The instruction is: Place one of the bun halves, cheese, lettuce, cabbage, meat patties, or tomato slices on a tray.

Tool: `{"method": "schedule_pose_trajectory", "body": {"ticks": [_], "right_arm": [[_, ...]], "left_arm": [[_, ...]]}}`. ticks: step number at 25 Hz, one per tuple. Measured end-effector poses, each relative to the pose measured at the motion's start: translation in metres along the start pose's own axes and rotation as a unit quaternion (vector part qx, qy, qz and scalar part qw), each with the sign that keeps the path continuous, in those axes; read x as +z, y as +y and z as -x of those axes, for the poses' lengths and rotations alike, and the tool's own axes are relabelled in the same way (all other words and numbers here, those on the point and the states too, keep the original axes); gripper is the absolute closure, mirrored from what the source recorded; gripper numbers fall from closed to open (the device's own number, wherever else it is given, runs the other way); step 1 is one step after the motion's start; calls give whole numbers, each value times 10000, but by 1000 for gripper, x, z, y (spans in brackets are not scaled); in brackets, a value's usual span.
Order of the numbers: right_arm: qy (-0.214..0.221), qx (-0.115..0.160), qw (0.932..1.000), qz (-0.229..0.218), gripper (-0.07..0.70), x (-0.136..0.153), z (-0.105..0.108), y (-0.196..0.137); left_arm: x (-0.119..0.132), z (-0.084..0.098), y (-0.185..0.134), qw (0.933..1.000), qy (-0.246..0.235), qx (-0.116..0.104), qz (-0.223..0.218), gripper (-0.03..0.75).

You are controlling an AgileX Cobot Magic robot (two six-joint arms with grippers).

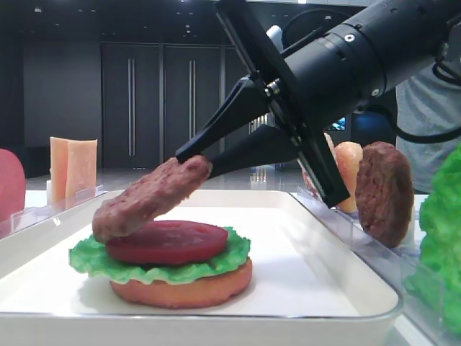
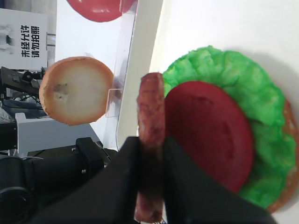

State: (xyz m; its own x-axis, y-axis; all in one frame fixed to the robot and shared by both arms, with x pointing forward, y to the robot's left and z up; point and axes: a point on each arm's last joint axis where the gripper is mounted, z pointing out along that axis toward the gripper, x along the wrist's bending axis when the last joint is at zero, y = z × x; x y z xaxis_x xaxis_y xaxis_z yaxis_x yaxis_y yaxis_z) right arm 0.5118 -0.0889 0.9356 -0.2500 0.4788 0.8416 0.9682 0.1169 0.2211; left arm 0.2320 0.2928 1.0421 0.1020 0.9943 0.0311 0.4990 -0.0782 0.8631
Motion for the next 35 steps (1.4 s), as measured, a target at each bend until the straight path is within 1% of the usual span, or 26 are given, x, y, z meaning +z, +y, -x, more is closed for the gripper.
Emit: {"method": "schedule_pose_trajectory", "body": {"ticks": [9, 11, 13, 16, 19, 22, 24, 28, 32, 35], "right_arm": [[-20, 8, 10000, 10, 528, 0, 0, 0], [-28, 32, 10000, 15, 515, 0, 1, 0], [-28, 48, 10000, 15, 477, 0, 1, 0], [-33, 81, 10000, 7, 366, 0, 1, 0], [-103, 130, 9998, -52, 283, 0, 2, -1], [-245, 189, 9995, -107, 234, 0, 4, -2], [-360, 126, 9992, -75, 217, -3, 3, -2], [-613, -13, 9981, 42, 207, -12, -5, 0], [-995, -123, 9949, 112, 206, -22, -10, -1], [-1192, -181, 9926, 163, 206, -30, -16, -2]], "left_arm": [[0, 0, 0, 10000, 0, 0, 0, 722], [0, 0, 0, 10000, 0, 0, 0, 722], [0, 0, 0, 10000, 0, 0, 0, 722], [0, 0, 0, 10000, 0, 0, 0, 722], [0, 0, 0, 10000, 0, 0, 0, 722], [0, 0, 0, 10000, 0, 0, 0, 722], [0, 0, 0, 10000, 0, 0, 0, 722], [0, 0, 0, 10000, 0, 0, 0, 722], [0, 0, 0, 10000, 0, 0, 0, 722], [0, 0, 0, 10000, 0, 0, 0, 722]]}}
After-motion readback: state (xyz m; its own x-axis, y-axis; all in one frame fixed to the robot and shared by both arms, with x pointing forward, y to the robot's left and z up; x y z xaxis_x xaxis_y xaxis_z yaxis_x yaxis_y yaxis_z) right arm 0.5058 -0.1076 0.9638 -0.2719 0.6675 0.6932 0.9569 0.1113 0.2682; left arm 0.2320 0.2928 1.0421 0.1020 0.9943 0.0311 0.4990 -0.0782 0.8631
